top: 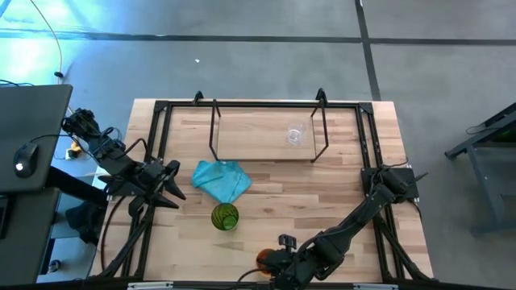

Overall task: Stack small to large cups/mugs on shelf
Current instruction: Put the orange cup on the shelf

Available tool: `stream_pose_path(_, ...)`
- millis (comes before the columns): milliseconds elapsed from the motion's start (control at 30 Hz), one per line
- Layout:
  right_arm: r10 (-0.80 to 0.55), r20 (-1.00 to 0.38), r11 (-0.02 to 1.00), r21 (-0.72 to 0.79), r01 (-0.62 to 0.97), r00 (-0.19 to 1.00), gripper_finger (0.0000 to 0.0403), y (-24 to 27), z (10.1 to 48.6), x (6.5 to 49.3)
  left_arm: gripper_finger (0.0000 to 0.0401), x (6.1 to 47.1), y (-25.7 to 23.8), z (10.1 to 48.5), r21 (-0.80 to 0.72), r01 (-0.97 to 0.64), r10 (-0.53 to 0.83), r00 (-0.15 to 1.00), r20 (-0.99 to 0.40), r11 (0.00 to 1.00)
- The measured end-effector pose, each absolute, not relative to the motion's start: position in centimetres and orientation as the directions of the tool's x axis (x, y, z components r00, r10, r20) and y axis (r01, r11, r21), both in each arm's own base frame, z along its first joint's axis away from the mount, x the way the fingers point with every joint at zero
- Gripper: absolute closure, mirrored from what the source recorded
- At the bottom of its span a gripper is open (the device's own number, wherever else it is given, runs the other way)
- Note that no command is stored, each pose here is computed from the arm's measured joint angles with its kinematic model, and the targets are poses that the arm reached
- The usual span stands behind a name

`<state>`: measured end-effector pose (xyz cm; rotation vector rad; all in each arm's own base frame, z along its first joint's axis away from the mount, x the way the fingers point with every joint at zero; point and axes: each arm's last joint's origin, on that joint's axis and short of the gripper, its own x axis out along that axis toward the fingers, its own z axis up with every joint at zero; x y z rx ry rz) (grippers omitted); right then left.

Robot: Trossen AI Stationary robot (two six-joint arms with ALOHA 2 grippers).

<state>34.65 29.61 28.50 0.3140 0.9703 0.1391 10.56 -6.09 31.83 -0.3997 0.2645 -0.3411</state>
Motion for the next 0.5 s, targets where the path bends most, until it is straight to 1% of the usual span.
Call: stream_pose_path(500, 0.241, -0.783, 0.948, 0.316, 0.034, 0.573, 0.0254, 29.41, 28.53, 34.85, 0.0258, 10.59, -6.05, 31.82, -0.437, 0.25, -0.358, 0.916, -0.183, 0.864)
